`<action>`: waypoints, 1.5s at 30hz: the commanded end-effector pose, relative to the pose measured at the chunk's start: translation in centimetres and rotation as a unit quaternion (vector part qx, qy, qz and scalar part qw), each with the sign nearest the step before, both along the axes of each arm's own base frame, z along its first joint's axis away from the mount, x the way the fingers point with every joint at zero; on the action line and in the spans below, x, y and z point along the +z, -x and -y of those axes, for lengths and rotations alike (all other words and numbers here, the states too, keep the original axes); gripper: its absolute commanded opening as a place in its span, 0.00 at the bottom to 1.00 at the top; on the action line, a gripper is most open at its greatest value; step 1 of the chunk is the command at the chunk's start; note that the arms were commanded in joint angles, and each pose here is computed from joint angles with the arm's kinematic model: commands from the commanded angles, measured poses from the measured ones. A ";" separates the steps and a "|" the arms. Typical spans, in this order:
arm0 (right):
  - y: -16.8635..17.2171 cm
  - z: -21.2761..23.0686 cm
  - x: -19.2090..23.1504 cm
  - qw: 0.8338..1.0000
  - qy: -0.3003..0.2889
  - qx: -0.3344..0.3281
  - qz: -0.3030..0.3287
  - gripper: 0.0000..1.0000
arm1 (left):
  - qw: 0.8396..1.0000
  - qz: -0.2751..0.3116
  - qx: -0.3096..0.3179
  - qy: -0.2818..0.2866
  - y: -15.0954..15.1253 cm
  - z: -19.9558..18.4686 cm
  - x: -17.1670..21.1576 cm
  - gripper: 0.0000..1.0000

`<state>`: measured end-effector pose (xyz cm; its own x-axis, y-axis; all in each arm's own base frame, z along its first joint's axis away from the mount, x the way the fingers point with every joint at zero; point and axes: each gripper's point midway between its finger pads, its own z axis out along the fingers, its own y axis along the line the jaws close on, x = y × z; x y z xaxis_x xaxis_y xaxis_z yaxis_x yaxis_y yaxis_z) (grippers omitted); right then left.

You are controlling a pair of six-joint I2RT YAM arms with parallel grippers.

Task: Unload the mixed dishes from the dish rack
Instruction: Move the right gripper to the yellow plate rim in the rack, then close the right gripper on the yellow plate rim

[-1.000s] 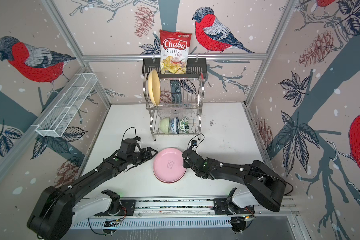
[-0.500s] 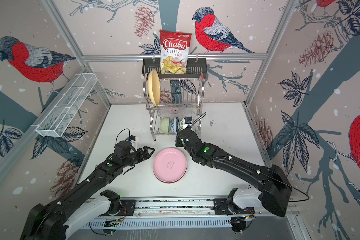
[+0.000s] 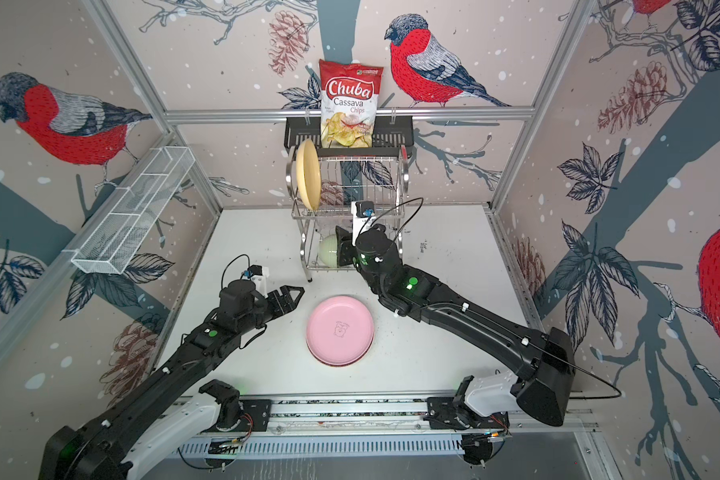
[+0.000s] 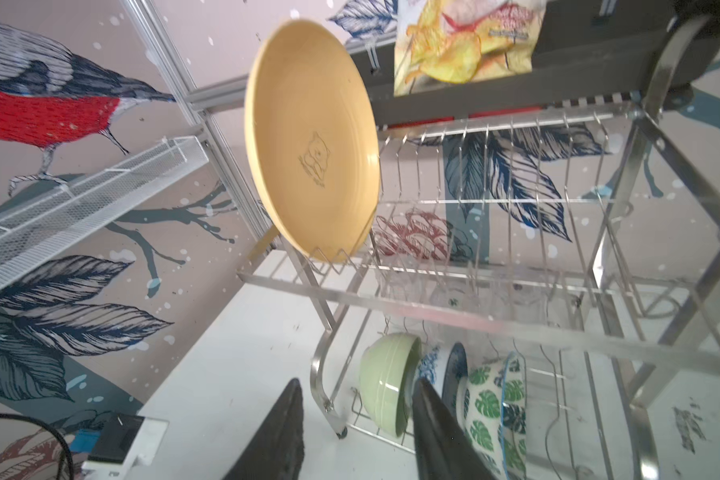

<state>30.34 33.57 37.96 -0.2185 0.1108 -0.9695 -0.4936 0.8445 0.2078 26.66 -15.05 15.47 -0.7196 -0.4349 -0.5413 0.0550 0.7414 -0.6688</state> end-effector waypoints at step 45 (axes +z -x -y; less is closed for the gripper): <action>-10.1 -10.4 6.2 0.992 0.069 0.014 0.104 0.43 | 0.998 0.026 0.049 -0.043 -1.4 -2.4 1.9 0.84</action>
